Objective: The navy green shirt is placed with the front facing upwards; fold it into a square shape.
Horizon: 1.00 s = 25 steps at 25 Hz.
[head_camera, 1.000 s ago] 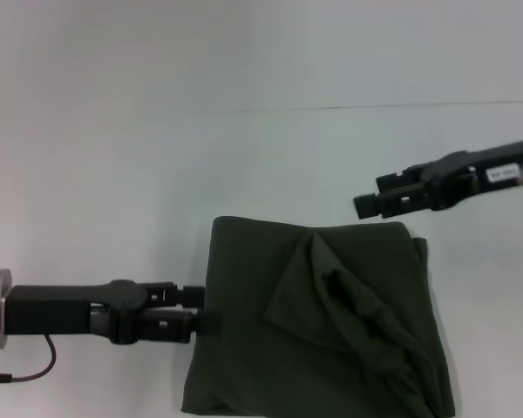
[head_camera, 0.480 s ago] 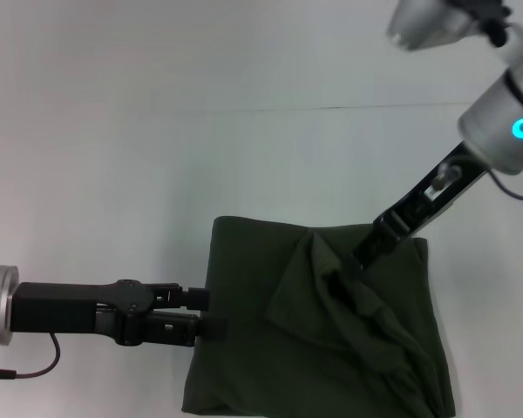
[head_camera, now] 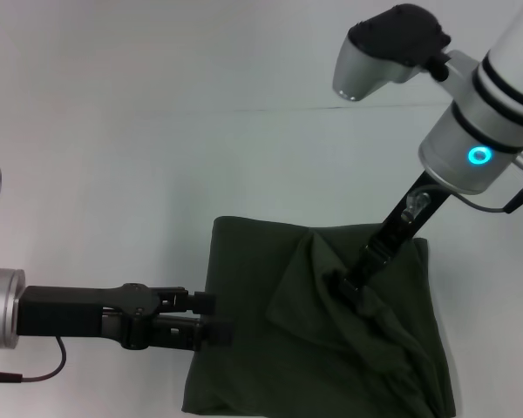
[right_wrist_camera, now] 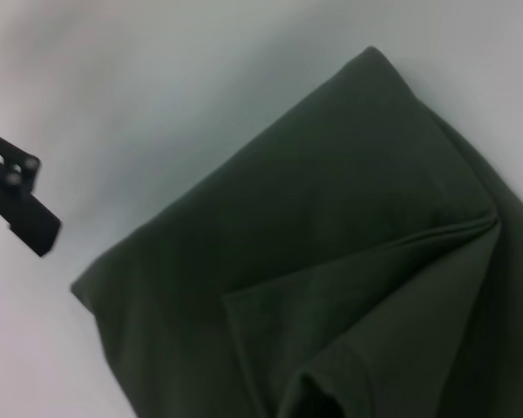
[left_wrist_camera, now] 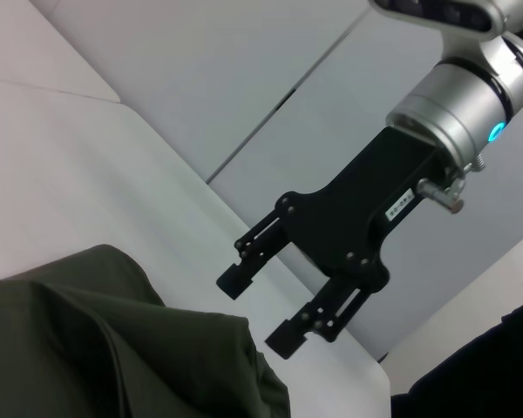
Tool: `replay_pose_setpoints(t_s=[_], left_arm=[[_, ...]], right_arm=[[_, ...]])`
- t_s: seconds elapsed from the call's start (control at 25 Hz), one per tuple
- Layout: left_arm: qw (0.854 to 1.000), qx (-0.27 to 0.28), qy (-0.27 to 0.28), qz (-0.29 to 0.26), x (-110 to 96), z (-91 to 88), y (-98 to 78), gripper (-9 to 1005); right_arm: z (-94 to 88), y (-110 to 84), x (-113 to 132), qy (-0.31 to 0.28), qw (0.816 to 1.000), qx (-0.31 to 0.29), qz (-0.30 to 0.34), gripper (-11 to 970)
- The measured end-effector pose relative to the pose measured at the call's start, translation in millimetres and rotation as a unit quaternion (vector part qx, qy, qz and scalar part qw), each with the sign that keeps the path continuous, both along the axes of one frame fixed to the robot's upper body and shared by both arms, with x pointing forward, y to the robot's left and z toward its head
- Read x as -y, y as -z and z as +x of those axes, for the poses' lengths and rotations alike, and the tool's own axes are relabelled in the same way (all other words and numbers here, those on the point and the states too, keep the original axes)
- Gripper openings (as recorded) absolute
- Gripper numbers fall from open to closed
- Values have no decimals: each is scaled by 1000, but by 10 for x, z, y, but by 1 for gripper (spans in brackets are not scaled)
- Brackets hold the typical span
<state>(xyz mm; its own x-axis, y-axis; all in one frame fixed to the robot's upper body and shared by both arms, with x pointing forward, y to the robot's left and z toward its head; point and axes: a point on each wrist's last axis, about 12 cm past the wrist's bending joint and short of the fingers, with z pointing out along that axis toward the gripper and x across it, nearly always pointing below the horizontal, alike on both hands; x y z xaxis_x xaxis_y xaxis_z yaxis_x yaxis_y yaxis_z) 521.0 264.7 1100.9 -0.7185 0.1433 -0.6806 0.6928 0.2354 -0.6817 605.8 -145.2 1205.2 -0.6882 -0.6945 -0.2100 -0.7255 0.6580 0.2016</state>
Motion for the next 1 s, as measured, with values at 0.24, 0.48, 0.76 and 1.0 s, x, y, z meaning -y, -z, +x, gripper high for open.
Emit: replay_pose_setpoints(t_s=[0.24, 0.48, 0.76, 1.0], left_arm=[[1000, -5, -4, -2, 4, -16, 30, 930], [1000, -11, -5, -5, 21, -20, 50, 929], [1000, -13, -5, -6, 24, -15, 45, 930], [1000, -10, -5, -5, 25, -12, 44, 930]], right_arm=[[22, 128, -83, -12, 1000, 21, -19, 788], [28, 169, -128, -19, 999, 34, -25, 788], [52, 241, 42, 16, 998, 37, -52, 787], [103, 278, 276, 67, 995, 46, -61, 786]])
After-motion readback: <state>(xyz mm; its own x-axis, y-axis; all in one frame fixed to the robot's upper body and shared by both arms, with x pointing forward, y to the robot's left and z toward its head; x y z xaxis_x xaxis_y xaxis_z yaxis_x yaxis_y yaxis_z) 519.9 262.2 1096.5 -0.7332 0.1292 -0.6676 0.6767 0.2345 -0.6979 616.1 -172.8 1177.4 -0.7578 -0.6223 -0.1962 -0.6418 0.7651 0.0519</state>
